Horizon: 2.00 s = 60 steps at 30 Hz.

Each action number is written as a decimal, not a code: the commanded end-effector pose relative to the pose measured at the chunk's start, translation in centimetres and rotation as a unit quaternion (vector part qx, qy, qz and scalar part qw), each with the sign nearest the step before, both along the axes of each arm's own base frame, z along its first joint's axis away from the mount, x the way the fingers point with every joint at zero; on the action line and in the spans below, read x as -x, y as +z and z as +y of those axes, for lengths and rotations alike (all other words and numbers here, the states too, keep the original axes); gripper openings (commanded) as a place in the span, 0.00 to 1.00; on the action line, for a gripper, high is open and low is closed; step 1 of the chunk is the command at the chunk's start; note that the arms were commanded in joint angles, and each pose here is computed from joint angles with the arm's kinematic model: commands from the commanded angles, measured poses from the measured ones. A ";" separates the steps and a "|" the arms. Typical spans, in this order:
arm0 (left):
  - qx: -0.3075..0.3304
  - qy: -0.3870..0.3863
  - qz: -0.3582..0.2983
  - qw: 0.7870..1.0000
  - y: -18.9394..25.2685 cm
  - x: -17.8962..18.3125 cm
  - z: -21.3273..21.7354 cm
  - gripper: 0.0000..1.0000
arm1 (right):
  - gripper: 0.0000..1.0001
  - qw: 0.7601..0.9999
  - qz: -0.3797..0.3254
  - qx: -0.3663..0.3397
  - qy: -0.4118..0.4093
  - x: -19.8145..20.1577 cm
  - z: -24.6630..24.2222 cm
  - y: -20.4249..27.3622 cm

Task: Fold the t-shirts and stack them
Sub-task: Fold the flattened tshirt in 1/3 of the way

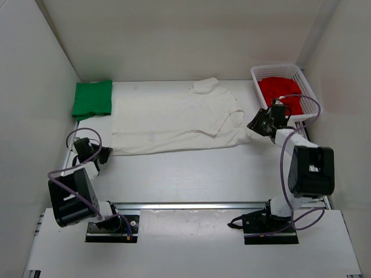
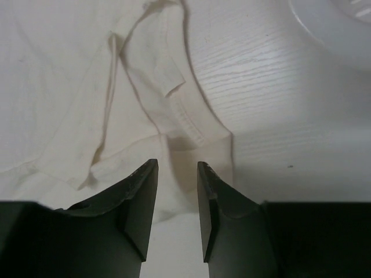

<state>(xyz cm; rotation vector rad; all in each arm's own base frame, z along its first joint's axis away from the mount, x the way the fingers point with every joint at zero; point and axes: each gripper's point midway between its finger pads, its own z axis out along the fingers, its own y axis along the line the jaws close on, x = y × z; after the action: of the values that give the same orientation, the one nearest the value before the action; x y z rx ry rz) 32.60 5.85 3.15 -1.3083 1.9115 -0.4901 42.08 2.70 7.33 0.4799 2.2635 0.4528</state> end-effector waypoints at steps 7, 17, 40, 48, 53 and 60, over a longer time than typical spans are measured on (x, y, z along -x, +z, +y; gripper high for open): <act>-0.043 -0.014 -0.080 0.996 5.5 0.0 -0.7 0.31 | 0.00 0.998 -0.063 0.013 -0.002 3.7 2.7 2.6; -0.050 -0.114 -0.114 0.986 7.3 -3.6 -8.1 0.29 | 0.00 0.999 -0.013 -0.011 -0.036 2.1 -1.2 -1.4; -0.050 -0.279 -0.140 0.949 8.7 -6.0 -22.0 0.29 | 0.00 0.995 0.031 0.017 0.089 2.2 6.9 -1.0; -0.016 -0.375 -0.111 0.920 6.0 -6.5 -30.8 0.28 | 0.00 0.990 0.114 0.027 0.074 4.0 7.0 -5.4; 0.039 -0.353 -0.062 0.933 1.1 -4.8 -28.2 0.26 | 0.00 0.986 0.156 -0.006 0.057 8.6 6.5 -7.3; 0.021 -0.336 -0.062 0.939 0.7 -0.1 -24.4 0.28 | 0.00 0.987 0.159 0.003 0.028 13.4 5.2 -7.8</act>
<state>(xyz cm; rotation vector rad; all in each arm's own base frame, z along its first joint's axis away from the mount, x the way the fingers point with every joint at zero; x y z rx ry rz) 33.50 -18.93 2.37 -0.6358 2.2650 -0.9210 32.43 9.45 1.75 0.4481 2.4916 0.5381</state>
